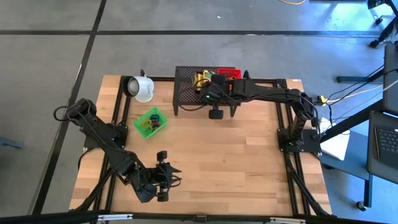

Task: Pick & Place Office Desk Supplies
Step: Put the black bin on the shelf

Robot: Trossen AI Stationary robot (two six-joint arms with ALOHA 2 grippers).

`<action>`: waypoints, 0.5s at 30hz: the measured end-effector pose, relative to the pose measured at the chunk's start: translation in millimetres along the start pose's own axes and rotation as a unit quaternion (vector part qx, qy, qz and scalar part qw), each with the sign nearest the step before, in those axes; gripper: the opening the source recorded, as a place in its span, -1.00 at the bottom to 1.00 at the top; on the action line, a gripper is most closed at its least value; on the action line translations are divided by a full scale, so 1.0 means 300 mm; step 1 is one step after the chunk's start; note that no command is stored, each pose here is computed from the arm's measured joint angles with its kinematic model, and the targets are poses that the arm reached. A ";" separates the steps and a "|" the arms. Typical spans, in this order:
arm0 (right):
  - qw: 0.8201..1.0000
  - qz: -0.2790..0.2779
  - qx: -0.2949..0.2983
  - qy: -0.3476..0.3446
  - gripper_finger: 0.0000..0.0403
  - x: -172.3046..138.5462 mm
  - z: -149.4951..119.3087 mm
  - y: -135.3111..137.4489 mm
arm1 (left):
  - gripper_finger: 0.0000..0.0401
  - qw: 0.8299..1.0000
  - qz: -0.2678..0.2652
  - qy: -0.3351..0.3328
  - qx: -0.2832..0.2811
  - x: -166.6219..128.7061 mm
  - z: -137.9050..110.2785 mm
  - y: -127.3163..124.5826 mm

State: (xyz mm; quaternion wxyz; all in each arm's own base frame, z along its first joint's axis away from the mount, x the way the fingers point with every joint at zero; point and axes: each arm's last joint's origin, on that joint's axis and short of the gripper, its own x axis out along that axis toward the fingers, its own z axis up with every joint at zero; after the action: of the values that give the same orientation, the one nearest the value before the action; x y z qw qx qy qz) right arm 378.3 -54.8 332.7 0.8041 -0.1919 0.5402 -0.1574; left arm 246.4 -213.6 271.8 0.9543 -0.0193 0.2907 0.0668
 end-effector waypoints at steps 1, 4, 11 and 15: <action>1.000 0.001 0.000 0.000 -0.95 0.000 0.000 0.001 | -0.43 1.000 0.000 0.000 0.000 0.000 0.000 0.000; 1.000 0.002 0.001 0.000 -0.95 0.001 0.000 0.002 | -0.43 1.000 0.000 0.000 0.000 0.000 0.000 0.000; 1.000 0.006 0.008 -0.001 -0.87 0.001 0.000 0.002 | -0.43 1.000 0.000 0.000 0.000 0.000 0.000 0.000; 1.000 0.022 0.013 -0.005 -0.82 0.001 0.001 0.005 | -0.43 1.000 -0.001 0.000 -0.001 0.000 0.000 0.000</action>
State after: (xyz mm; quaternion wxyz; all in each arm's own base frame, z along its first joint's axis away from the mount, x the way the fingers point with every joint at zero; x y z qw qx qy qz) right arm 378.8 -53.6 331.9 0.8127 -0.1703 0.5380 -0.1452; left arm 246.4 -213.7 271.8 0.9542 -0.0201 0.2910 0.0664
